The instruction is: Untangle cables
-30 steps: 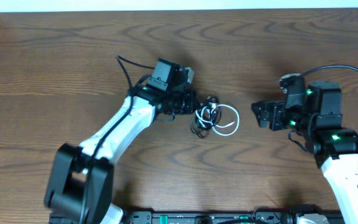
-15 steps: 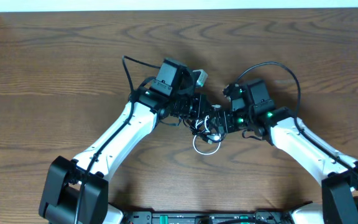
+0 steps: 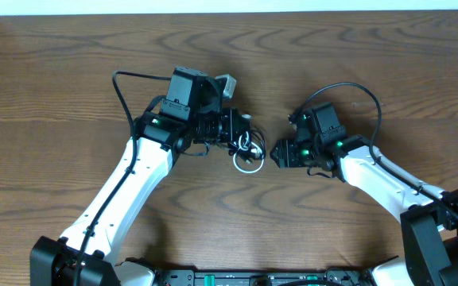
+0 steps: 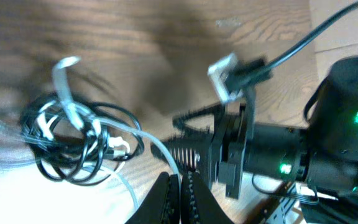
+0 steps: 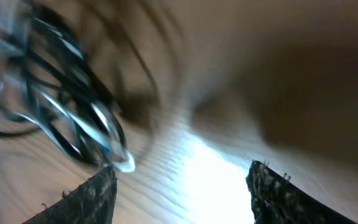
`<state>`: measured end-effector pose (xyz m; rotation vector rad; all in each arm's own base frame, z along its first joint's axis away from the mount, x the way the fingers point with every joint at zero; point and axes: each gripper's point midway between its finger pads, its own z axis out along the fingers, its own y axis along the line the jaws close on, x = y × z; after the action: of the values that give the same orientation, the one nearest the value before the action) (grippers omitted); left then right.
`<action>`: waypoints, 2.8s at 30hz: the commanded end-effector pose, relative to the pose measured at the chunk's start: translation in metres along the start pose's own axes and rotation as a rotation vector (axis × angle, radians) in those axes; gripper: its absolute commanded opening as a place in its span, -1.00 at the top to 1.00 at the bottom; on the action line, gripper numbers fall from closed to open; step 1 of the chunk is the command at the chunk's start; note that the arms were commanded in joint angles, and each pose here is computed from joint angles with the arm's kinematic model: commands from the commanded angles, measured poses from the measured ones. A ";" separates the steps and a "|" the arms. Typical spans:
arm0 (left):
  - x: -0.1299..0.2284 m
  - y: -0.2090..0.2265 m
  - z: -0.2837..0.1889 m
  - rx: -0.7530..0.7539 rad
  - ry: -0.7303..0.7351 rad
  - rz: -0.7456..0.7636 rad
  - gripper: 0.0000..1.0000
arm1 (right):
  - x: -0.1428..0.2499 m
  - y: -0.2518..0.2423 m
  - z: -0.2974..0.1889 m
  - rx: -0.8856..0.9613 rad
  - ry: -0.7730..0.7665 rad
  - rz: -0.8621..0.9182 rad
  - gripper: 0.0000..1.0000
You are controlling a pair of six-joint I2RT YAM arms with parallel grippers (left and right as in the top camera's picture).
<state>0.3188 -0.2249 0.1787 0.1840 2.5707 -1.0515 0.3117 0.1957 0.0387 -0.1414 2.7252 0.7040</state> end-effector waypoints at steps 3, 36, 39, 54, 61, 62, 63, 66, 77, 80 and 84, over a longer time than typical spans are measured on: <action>0.004 -0.004 -0.005 -0.002 0.015 -0.005 0.85 | -0.033 0.037 -0.006 -0.166 -0.114 -0.052 -0.30; -0.022 0.143 -0.093 -0.477 -0.183 -0.287 0.85 | -0.034 -0.117 -0.055 0.415 -0.171 0.219 0.98; -0.024 0.154 -0.104 -0.474 -0.208 -0.330 0.85 | -0.061 -0.119 -0.110 0.422 -0.341 0.224 0.98; 0.002 0.041 -0.030 -0.127 -0.005 -0.104 -0.18 | -0.074 0.058 -0.141 -0.257 -0.417 -0.063 0.98; 0.029 -0.001 0.030 0.039 0.155 -0.035 -0.18 | -0.068 0.068 -0.140 -0.304 -0.381 -0.027 0.98; 0.035 -0.001 0.039 0.039 0.183 -0.031 -0.17 | -0.068 0.068 -0.140 -0.305 -0.382 -0.027 0.98; 0.037 -0.001 0.045 0.040 0.194 -0.028 -0.17 | -0.068 0.068 -0.140 -0.305 -0.381 -0.027 0.98; 0.043 -0.005 0.065 0.054 0.216 0.003 -0.16 | -0.068 0.068 -0.140 -0.307 -0.380 -0.020 0.98; 0.032 -0.010 0.081 0.086 0.175 0.055 0.85 | -0.070 0.036 -0.133 -0.138 -0.405 0.063 0.98; 0.028 0.012 0.066 0.043 0.178 0.035 0.85 | -0.059 -0.035 -0.134 0.218 -0.420 0.179 0.98; 0.024 0.045 0.036 -0.030 0.175 0.018 0.85 | -0.026 -0.126 -0.167 0.654 -0.388 0.317 0.98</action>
<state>0.3088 -0.2376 0.1038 0.2605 2.7864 -1.0859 0.3099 0.0569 0.1214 0.4043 2.5427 0.1869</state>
